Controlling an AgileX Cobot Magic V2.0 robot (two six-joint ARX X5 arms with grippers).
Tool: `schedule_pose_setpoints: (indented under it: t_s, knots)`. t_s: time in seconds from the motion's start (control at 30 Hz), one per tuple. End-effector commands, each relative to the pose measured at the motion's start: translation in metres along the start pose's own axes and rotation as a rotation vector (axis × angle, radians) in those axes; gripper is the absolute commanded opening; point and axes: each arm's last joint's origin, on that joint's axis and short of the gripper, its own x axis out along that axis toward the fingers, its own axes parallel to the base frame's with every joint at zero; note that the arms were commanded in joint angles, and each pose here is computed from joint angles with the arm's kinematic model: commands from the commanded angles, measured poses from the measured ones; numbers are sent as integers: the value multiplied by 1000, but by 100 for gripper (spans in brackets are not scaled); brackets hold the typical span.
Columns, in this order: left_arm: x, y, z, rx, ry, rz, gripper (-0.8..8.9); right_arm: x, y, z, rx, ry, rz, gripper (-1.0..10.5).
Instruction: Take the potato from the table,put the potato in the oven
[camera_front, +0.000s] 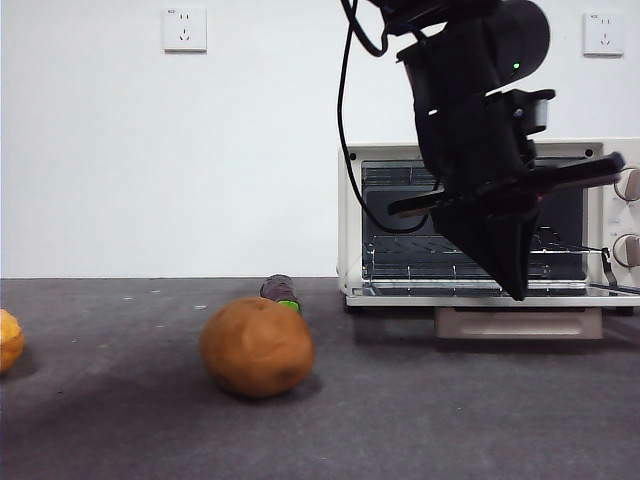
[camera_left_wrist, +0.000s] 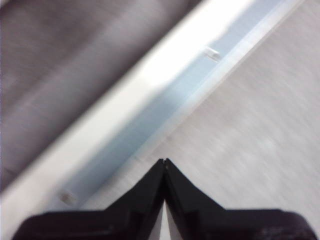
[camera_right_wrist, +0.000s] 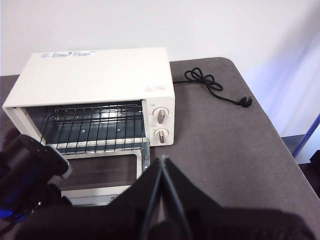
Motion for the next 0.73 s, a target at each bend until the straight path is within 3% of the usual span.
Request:
schedule_pose_setpoints:
  t_s: [0.03, 0.2, 0.43, 0.57, 0.73]
  knots:
    - [-25, -8, 1, 44, -28, -34, -6, -1, 0, 0, -3, -8, -2, 1]
    - [-81, -16, 2, 88, -96, -68, -6, 2, 1, 1, -14, 0, 8, 1]
    - [-170, -14, -9, 174, -212, -41, -6, 19, 8, 5, -25, 70, 147, 0]
    - [-217, -7, -23, 184, -260, 67, -6, 40, 16, 12, 26, 141, 275, 0]
    - [-263, 2, -48, 185, -258, 229, -6, 74, 30, 20, 58, 252, 560, 1]
